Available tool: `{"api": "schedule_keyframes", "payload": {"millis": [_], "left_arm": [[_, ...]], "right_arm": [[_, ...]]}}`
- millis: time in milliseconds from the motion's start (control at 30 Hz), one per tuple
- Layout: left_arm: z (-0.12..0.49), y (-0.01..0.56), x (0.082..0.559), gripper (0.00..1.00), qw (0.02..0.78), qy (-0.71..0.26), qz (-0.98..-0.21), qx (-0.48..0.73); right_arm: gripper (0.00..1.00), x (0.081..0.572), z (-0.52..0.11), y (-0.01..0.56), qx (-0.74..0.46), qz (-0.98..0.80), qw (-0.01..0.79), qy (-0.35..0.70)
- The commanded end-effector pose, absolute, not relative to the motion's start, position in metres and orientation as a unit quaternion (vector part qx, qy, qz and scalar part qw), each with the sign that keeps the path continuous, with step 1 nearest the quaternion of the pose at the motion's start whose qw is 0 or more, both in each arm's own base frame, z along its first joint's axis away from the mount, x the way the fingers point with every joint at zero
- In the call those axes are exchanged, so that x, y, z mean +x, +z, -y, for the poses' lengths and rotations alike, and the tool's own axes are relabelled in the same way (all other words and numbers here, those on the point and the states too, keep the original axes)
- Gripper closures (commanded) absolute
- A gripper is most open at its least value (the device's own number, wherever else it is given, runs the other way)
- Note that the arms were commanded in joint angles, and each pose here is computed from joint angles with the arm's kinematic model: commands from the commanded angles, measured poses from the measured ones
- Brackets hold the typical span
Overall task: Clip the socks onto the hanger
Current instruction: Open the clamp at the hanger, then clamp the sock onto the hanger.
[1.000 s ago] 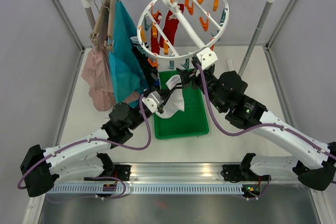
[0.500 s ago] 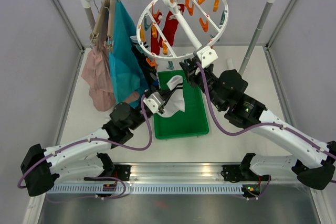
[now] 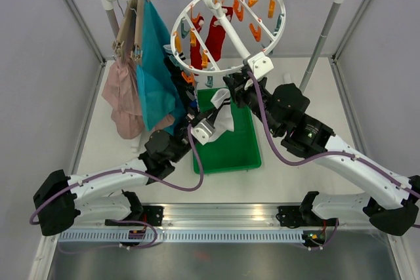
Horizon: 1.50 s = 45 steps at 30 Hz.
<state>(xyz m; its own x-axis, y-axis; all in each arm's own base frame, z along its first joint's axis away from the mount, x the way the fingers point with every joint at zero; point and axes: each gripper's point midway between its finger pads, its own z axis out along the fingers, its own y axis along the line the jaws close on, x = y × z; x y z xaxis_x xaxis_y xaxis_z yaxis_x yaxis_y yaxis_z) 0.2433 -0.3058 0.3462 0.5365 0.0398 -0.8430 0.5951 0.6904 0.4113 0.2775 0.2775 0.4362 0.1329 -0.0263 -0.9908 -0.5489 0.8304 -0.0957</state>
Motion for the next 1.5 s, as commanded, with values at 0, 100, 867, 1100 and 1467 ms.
{"api": "schedule_keyframes", "payload": {"millis": [0, 100, 867, 1100, 1467], "left_arm": [[0.298, 0.374, 0.247, 0.98, 0.843, -0.123, -0.409, 0.328], [0.301, 0.376, 0.249, 0.98, 0.849, -0.100, -0.403, 0.326], [0.303, 0.392, 0.246, 0.98, 0.872, -0.052, -0.381, 0.304], [0.308, 0.396, 0.251, 0.98, 0.872, -0.048, -0.383, 0.301], [0.309, 0.403, 0.253, 0.98, 0.872, -0.061, -0.391, 0.288]], "right_arm": [[1.00, 0.273, -0.281, 0.454, -0.212, -0.628, 0.719, 0.209], [1.00, 0.274, -0.280, 0.456, -0.207, -0.630, 0.718, 0.210], [1.00, 0.275, -0.279, 0.455, -0.207, -0.640, 0.711, 0.205], [1.00, 0.274, -0.280, 0.454, -0.211, -0.641, 0.708, 0.207], [1.00, 0.274, -0.276, 0.450, -0.212, -0.646, 0.707, 0.197]]}}
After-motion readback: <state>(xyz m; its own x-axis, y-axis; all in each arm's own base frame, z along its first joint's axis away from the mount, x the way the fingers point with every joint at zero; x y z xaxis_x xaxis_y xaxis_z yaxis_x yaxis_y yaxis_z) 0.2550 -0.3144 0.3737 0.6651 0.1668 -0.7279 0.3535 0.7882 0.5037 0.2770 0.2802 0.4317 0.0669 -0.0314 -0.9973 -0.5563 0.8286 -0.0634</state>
